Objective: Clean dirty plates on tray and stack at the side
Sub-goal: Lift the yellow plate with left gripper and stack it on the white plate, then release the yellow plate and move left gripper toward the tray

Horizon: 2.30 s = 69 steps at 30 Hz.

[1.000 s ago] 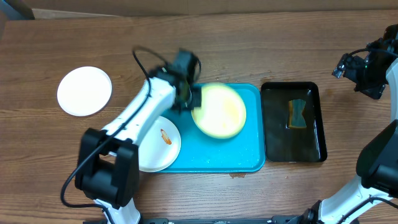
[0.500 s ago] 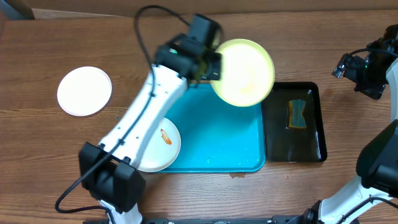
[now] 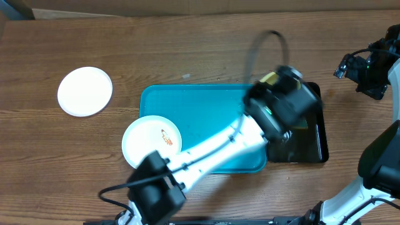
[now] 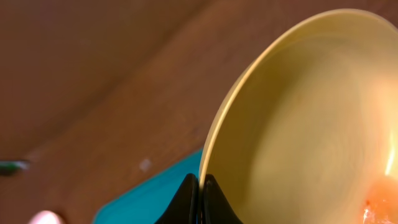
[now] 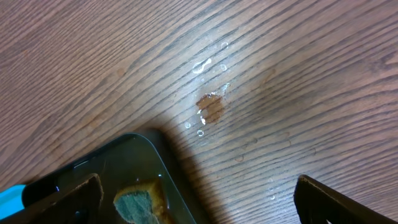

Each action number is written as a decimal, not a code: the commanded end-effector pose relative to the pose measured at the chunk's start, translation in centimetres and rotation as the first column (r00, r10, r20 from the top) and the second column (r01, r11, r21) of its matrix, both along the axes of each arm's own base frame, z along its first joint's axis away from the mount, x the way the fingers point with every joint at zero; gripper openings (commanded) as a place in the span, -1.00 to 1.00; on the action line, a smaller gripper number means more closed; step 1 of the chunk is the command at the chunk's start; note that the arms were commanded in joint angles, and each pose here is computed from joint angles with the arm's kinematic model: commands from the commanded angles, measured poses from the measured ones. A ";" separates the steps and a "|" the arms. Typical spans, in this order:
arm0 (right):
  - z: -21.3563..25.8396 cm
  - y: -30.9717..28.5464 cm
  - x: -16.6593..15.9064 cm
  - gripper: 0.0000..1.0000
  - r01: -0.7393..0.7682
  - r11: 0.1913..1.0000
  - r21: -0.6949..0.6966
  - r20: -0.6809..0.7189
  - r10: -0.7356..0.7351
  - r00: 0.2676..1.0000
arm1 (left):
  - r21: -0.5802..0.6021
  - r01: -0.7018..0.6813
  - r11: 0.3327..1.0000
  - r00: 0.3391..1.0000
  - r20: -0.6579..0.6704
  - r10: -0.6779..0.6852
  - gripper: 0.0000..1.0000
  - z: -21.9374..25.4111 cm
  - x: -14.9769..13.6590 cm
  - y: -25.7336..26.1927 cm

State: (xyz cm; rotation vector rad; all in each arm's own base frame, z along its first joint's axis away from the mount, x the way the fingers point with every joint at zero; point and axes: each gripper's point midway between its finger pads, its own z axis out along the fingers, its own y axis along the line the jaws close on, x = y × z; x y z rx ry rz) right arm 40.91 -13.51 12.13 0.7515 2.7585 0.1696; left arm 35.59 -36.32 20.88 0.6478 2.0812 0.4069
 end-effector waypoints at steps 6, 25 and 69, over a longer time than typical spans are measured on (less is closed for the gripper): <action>1.2 -0.1 0.4 1.00 0.002 1.000 -0.011 0.034 -0.002 0.999 | 0.188 -0.093 0.978 0.917 0.399 0.010 -0.92 8.6 -3.3 -2.4; 1.2 -0.1 0.4 1.00 0.002 1.000 -0.011 0.034 -0.002 0.999 | -0.009 0.035 0.999 0.984 0.173 -0.032 -0.91 3.7 -1.4 -3.2; 1.2 -0.1 0.4 1.00 0.002 1.000 -0.011 0.034 -0.002 0.999 | -0.254 -0.962 -0.103 0.137 -0.770 0.624 -0.92 -10.3 -1.0 61.0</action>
